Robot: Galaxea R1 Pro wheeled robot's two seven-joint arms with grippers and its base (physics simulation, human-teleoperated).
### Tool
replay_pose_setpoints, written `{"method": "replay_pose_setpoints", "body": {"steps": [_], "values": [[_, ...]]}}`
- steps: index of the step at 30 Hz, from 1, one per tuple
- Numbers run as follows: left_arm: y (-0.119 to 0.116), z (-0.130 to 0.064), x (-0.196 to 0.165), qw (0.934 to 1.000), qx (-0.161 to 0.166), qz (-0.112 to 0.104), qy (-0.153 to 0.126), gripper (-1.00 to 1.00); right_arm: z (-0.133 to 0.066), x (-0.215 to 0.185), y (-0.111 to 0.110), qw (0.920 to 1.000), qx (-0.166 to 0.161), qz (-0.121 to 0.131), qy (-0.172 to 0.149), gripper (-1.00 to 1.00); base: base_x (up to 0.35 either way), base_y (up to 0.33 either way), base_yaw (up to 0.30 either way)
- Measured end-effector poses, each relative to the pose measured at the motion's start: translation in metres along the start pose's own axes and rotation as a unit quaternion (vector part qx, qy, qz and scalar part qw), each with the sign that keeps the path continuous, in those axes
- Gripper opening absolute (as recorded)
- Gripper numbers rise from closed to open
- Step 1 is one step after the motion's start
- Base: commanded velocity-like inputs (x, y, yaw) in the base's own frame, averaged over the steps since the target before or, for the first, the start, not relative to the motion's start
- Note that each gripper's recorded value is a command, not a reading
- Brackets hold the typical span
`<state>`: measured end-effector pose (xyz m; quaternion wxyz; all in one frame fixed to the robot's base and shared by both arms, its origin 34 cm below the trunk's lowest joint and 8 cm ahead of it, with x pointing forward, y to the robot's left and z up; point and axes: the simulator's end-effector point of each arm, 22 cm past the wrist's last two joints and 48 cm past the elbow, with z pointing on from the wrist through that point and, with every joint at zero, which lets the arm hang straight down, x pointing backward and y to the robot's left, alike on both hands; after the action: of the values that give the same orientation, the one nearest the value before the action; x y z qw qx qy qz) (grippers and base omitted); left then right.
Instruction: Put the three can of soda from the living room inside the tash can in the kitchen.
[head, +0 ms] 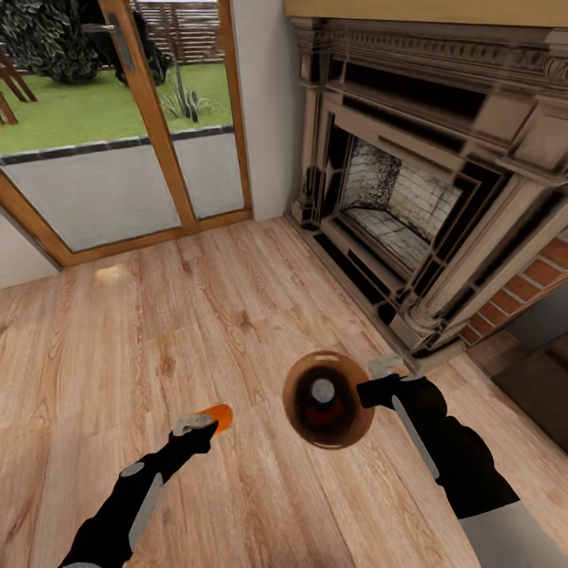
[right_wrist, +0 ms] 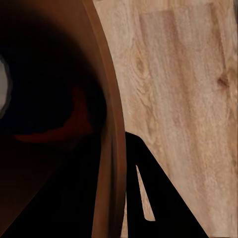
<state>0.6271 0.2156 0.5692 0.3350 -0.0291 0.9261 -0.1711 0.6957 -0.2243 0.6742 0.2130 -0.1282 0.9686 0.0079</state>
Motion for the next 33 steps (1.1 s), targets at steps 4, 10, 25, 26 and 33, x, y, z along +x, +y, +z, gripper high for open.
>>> {"method": "replay_pose_setpoints", "body": {"steps": [4, 10, 25, 26, 33], "values": [[-0.020, -0.014, -0.019, 0.9961, 0.085, -0.024, 0.012, -1.00, 0.013, 0.014, -0.004, 0.9999, 0.009, -0.007, 0.011, -1.00, 0.000, 0.000, 0.000], [-0.036, -0.026, -0.031, 0.9892, 0.142, -0.035, 0.006, -1.00, 0.031, 0.032, -0.004, 0.9998, 0.006, -0.005, 0.020, -1.00, 0.000, 0.000, 0.000], [-0.069, -0.052, -0.025, 0.9656, 0.251, -0.058, 0.038, -1.00, 0.053, 0.063, -0.005, 0.9993, 0.004, -0.002, 0.037, -1.00, 0.000, 0.000, 0.000], [-0.072, -0.054, -0.026, 0.9629, 0.261, -0.058, 0.038, -1.00, 0.053, 0.063, -0.005, 0.9993, 0.004, -0.001, 0.037, -1.00, 0.000, 0.000, 0.000], [-0.071, -0.069, -0.028, 0.9538, 0.293, -0.050, 0.042, -1.00, 0.057, 0.071, -0.006, 0.9990, 0.004, -0.001, 0.045, -1.00, 0.000, 0.000, 0.000]]}}
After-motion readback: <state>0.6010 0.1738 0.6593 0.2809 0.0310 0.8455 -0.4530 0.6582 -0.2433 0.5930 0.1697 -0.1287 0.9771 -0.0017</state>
